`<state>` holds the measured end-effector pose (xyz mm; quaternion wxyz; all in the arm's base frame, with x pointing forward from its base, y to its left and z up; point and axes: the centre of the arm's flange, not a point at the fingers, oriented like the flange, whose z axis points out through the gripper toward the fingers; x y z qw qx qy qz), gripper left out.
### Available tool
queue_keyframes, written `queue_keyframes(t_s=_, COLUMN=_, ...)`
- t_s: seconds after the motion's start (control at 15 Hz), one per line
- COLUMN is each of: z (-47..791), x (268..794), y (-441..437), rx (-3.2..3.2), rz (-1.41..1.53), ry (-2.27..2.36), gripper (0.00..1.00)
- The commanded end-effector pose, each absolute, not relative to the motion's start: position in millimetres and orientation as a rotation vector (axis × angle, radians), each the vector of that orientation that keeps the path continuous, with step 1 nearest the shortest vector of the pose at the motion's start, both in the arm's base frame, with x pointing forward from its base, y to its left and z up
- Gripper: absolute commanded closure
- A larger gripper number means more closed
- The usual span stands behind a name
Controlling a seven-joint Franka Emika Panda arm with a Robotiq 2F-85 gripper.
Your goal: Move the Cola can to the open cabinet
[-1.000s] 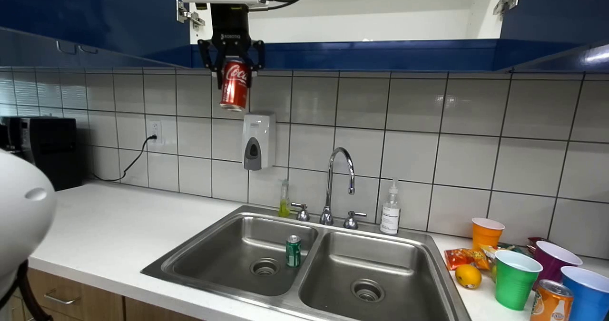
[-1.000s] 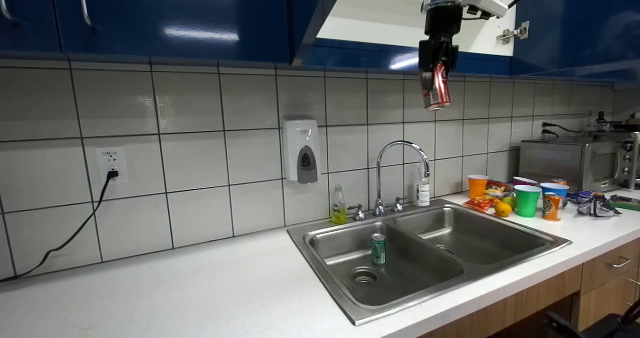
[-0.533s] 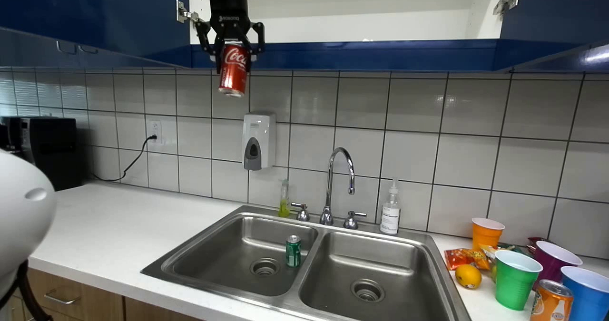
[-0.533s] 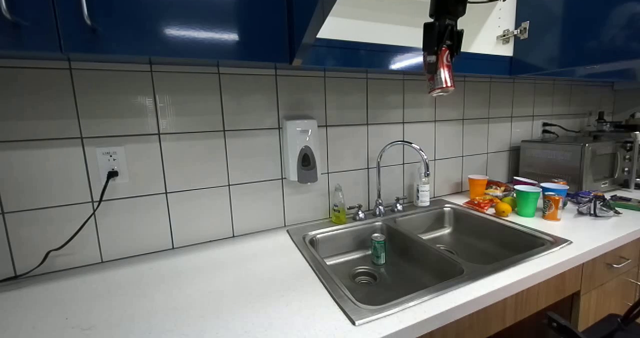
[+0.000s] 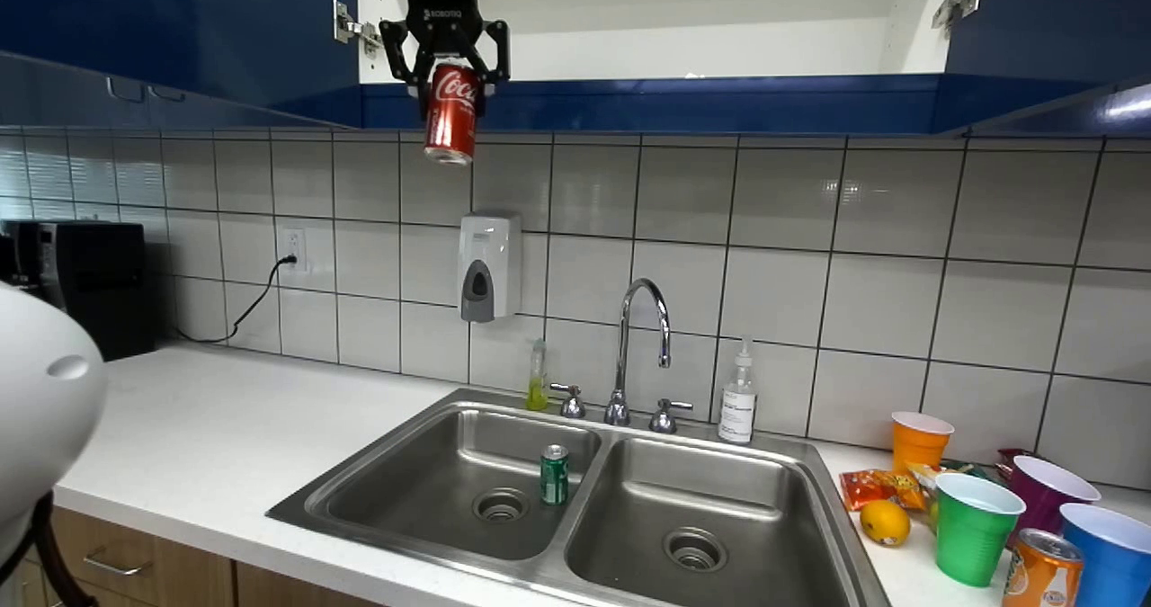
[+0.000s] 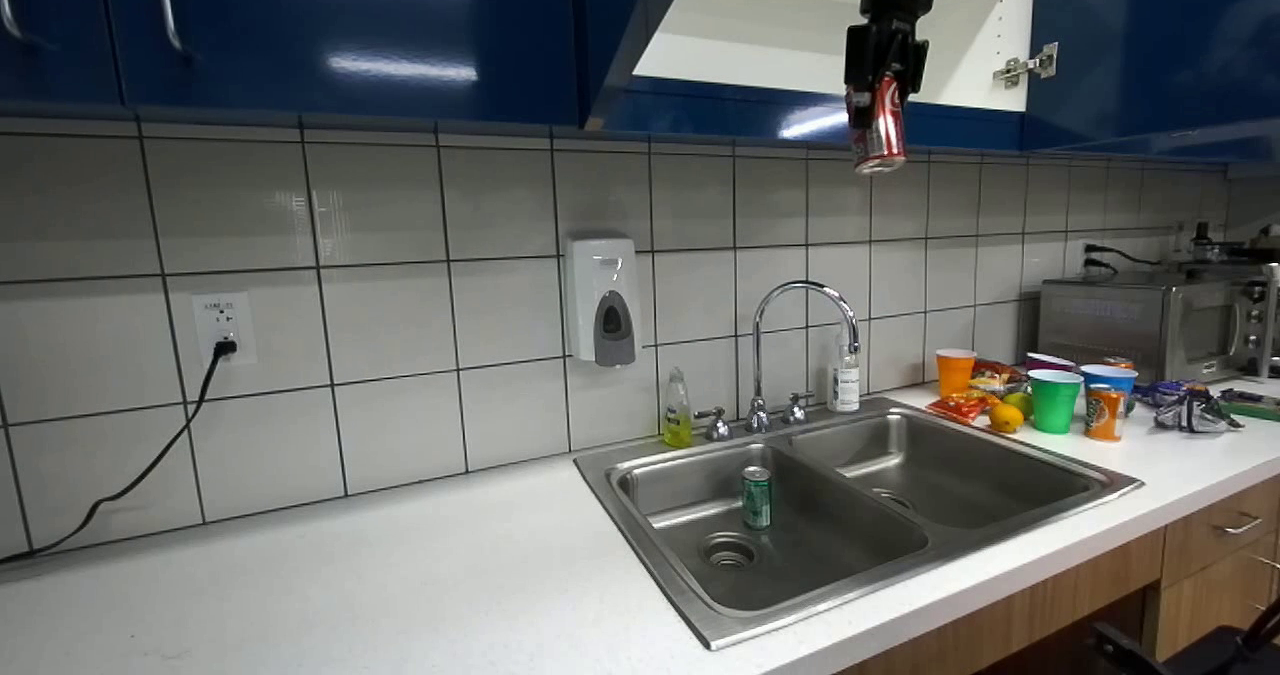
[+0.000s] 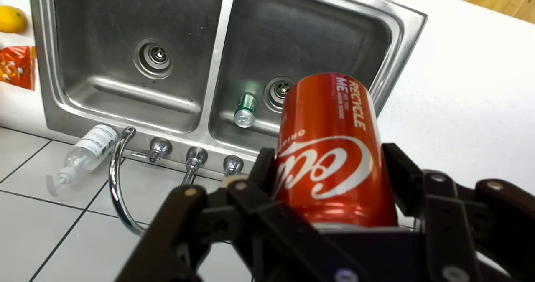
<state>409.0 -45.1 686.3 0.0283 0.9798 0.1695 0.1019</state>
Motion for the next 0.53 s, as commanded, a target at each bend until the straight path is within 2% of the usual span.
queue_keyframes(t_s=0.0, z=686.4, x=410.0, y=-45.5, rx=3.024, rz=0.314, ry=0.522, gripper=0.34)
queue_keyframes(t_s=0.47, z=686.7, x=411.6, y=-45.9, rx=3.024, rz=0.314, ry=0.521, gripper=0.34)
